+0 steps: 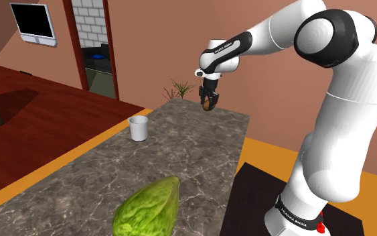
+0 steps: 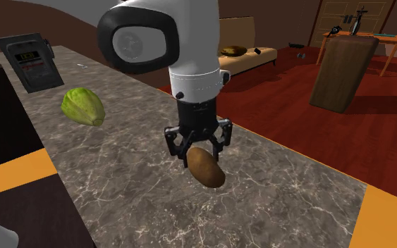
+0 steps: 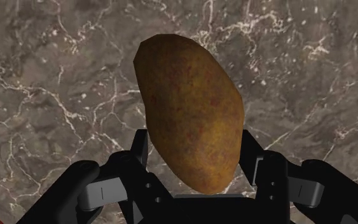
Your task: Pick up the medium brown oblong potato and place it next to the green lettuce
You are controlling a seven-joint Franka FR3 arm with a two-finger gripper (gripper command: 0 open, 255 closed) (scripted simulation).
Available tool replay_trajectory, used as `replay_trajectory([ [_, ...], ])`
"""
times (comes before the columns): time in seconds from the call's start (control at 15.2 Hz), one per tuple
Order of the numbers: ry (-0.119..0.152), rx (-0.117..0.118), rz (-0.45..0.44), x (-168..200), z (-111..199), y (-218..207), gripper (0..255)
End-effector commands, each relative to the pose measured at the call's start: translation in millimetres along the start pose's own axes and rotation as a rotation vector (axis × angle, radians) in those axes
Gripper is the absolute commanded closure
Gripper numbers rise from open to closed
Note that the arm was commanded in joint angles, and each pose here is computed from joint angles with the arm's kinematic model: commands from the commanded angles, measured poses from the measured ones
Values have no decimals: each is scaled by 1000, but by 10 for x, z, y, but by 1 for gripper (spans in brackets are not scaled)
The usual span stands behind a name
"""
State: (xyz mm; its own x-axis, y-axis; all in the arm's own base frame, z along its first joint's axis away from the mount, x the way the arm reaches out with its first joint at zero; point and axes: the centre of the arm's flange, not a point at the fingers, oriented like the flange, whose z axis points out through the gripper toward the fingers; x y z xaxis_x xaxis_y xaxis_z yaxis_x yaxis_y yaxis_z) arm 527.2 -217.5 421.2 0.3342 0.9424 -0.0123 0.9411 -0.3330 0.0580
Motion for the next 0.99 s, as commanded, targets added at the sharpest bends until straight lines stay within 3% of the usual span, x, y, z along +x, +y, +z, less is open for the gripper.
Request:
replay_trajectory([
  [0.0, 0, 0, 0, -2, -121, 12, 255],
  [0.92, 0, 0, 0, -11, -858, 55, 255],
])
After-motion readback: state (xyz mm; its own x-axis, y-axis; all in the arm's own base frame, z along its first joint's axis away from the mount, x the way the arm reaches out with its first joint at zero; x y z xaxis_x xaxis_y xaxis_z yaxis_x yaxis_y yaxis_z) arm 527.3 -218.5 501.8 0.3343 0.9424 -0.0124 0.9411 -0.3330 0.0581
